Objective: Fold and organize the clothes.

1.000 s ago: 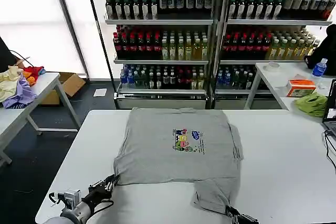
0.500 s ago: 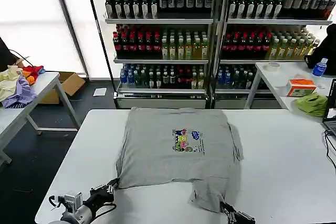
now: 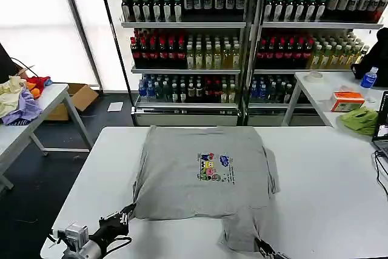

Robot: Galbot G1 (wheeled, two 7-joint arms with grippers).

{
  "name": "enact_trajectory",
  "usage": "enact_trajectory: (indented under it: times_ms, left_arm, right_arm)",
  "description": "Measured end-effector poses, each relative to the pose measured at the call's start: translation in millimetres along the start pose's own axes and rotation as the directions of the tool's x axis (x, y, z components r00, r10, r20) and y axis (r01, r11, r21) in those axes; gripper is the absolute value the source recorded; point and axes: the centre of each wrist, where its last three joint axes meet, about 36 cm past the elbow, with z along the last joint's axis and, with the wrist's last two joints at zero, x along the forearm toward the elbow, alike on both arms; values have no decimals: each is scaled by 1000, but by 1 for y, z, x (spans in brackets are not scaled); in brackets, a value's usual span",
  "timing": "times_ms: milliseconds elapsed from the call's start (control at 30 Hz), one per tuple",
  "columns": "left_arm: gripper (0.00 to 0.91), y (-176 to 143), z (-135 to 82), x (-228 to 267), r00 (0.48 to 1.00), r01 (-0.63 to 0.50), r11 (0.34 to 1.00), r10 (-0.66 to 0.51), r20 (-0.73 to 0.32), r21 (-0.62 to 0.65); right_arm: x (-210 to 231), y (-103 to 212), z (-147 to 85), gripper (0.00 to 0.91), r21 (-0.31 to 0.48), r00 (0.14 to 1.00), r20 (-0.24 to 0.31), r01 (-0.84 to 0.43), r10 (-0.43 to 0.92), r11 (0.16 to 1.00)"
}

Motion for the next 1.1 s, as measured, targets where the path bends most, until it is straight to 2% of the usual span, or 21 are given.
enact_trajectory:
  times_ms: [400, 600, 900, 1100]
  left_arm:
    - [30, 7, -13, -11, 999, -17, 999, 16, 36, 39]
    - [20, 18, -21, -29, 999, -32, 998, 29, 46, 61]
    - [20, 41, -40, -68, 996, -34, 994, 26, 80, 100]
    - [20, 55, -52, -98, 996, -25, 993, 14, 91, 116]
  right_arm:
    - [-41, -9, -16, 0, 11, 980, 197, -23, 21, 1000]
    - [-73, -17, -28, 0, 20, 962, 271, -30, 24, 999]
    - [-123, -34, -47, 0, 52, 945, 325, -56, 36, 997]
    - [-160, -47, -57, 0, 85, 944, 328, -77, 45, 993]
